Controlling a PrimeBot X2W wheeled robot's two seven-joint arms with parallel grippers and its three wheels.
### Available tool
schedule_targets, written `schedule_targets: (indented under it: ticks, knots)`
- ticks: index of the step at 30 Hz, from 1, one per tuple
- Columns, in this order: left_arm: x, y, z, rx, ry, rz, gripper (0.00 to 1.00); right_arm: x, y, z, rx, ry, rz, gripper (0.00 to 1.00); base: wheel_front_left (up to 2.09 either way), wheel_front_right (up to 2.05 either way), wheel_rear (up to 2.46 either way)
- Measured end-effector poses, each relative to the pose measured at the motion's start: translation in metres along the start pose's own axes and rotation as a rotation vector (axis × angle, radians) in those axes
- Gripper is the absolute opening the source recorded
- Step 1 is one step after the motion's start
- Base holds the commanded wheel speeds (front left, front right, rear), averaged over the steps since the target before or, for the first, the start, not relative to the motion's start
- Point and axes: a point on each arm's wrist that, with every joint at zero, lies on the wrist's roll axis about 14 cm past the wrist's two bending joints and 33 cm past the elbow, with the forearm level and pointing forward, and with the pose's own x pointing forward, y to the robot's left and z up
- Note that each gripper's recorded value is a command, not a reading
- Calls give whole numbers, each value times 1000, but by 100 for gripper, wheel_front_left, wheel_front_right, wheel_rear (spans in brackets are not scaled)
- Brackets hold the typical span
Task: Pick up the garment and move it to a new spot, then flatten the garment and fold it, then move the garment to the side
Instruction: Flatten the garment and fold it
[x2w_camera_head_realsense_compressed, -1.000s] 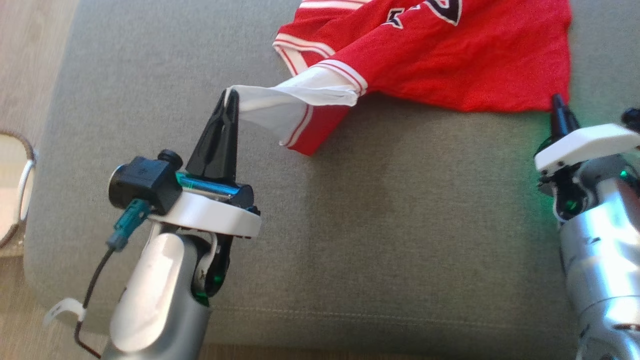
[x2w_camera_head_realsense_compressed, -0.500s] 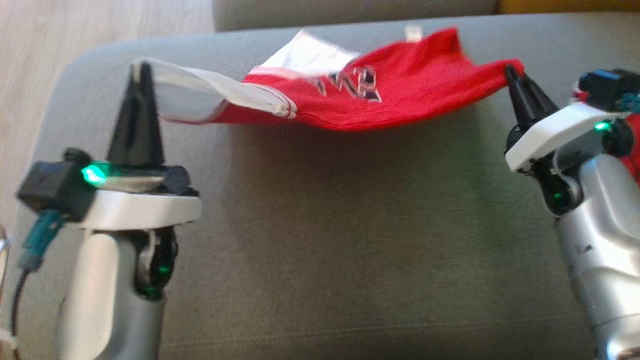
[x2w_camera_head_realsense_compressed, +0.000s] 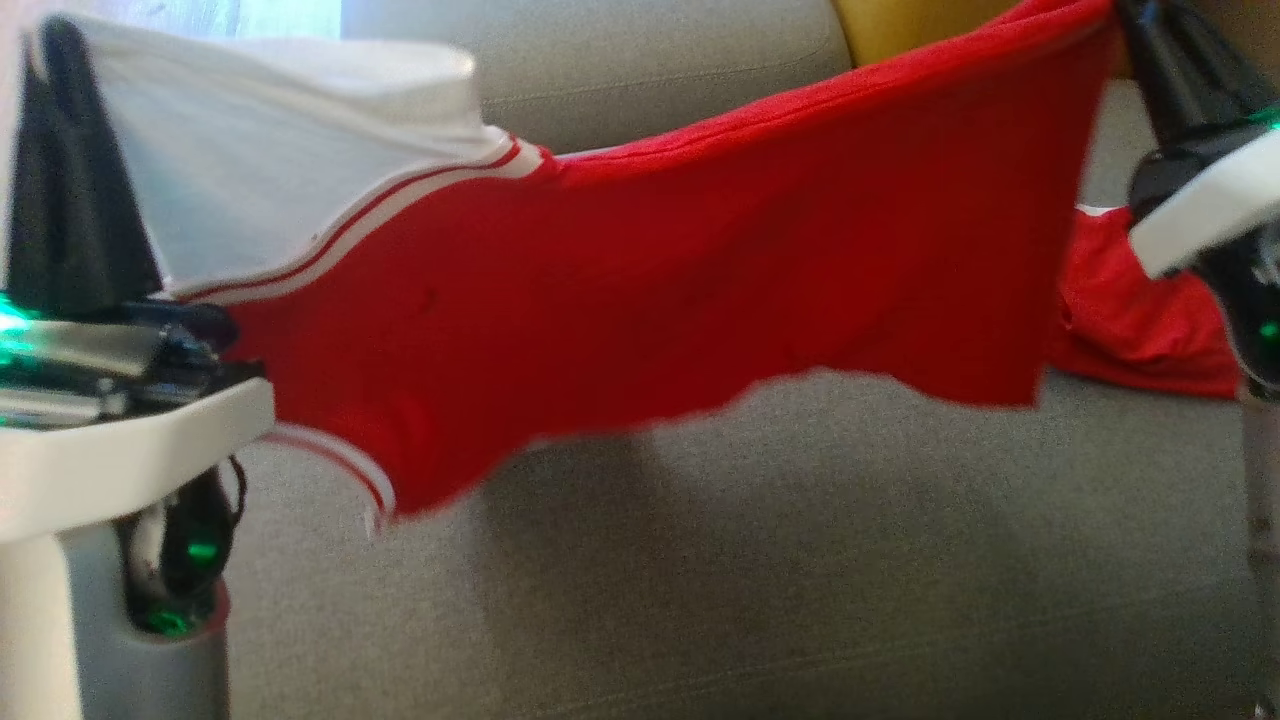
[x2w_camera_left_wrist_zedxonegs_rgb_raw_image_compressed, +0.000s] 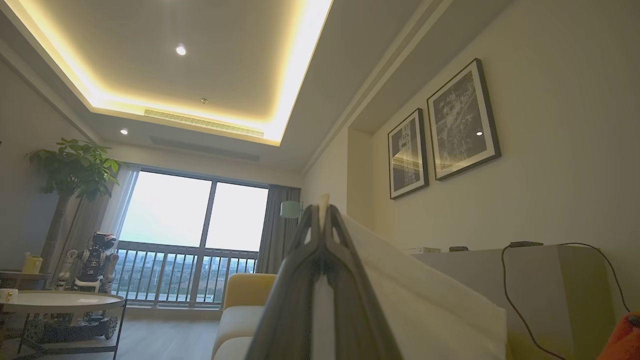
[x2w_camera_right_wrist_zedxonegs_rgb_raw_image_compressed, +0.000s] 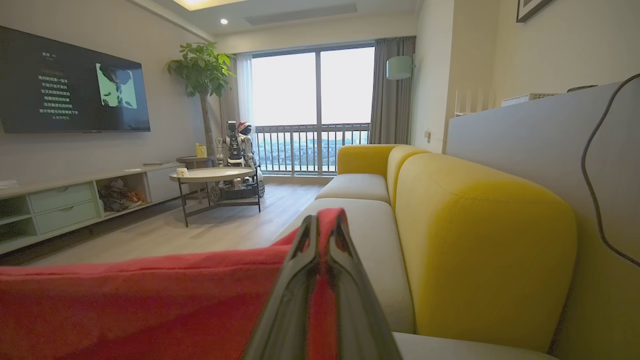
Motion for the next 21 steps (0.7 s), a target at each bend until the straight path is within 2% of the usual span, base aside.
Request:
schedule_targets:
  ticks: [7,11,15,17,21]
  knots:
    - [11,3,55,16,-140,20,0,-22,16,6,61,53,2,0,0,0,0]
    - [20,8,60,35,-153,25,0,-23,17,5,45,86,-4,0,0,0,0]
    - [33,13,36,51,-68,10,0,-18,24,-13,72,151,11,0,0,0,0]
    - [40,16,14,57,-1,-2,0,-12,26,-27,135,194,19,0,0,0,0]
    - [68,22,-43,90,134,-68,0,21,10,-50,142,262,-7,0,0,0,0]
